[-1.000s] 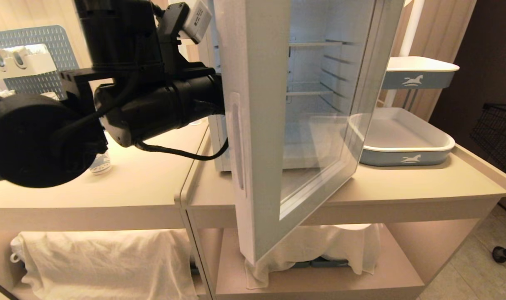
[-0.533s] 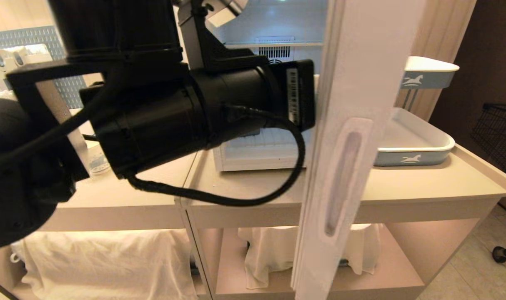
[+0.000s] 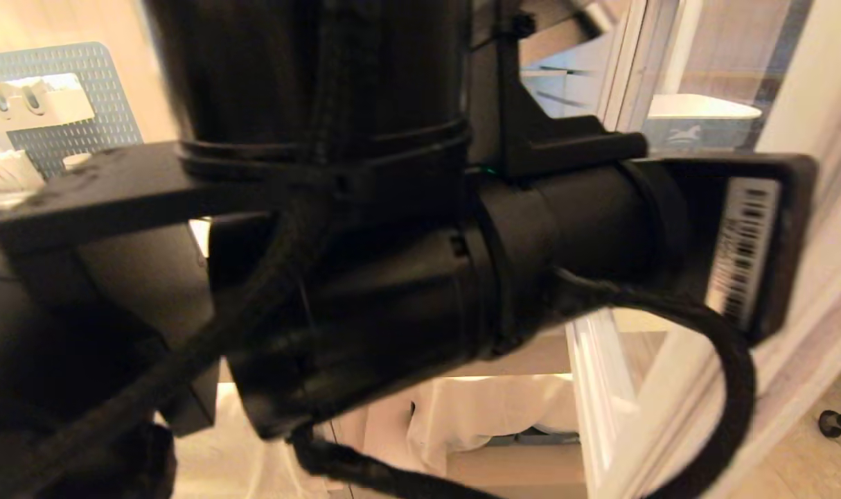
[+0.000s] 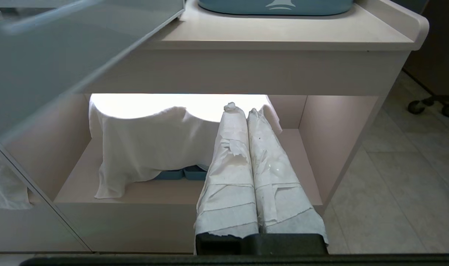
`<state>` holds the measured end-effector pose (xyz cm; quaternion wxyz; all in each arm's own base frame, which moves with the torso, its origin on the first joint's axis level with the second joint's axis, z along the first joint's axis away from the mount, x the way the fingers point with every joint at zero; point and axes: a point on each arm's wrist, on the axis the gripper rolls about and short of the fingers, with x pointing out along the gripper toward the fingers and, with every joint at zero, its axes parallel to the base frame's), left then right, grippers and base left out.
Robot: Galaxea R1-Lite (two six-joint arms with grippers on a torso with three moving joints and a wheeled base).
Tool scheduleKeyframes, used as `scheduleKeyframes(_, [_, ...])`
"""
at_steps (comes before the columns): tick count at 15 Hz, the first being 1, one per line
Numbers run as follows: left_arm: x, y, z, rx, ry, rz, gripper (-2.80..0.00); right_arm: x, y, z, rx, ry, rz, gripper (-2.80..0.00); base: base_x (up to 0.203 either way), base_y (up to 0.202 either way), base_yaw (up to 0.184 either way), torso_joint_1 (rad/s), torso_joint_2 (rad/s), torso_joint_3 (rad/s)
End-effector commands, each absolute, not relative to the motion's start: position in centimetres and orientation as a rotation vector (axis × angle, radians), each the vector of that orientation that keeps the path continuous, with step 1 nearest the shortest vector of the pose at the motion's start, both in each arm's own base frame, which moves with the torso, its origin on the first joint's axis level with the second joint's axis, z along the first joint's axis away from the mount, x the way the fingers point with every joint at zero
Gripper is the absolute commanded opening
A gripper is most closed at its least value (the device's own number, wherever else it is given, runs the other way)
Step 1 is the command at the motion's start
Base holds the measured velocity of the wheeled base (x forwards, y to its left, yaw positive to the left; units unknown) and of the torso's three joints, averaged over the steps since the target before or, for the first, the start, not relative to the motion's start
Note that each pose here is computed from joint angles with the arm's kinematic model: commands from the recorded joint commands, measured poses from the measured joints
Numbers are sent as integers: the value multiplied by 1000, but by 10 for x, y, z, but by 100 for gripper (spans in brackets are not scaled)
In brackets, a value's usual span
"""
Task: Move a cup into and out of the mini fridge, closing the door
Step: Open the freezer door
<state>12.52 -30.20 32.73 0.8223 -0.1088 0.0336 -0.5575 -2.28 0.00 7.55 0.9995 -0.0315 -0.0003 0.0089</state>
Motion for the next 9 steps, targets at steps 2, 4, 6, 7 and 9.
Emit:
scheduleKeyframes(2, [102,-329,312,-213,124,-1272,-280,-23,0,75,-64,-2,18,-280,0,0,0,0,0,0])
scheduleKeyframes(4, [90,-349,304,-202,146,-1312,-280,-23,0,75,-64,-1,18,-280,0,0,0,0,0,0])
scheduleKeyframes(6, [91,-348,304,-199,139,-1282,-280,-23,0,75,-64,-2,18,-280,0,0,0,0,0,0])
scheduleKeyframes(7, [100,-342,308,-202,127,-1243,-280,-23,0,75,-64,-1,18,-280,0,0,0,0,0,0])
scheduleKeyframes(9, [133,-321,316,-196,85,-1117,-280,-23,0,75,-63,-2,18,-280,0,0,0,0,0,0])
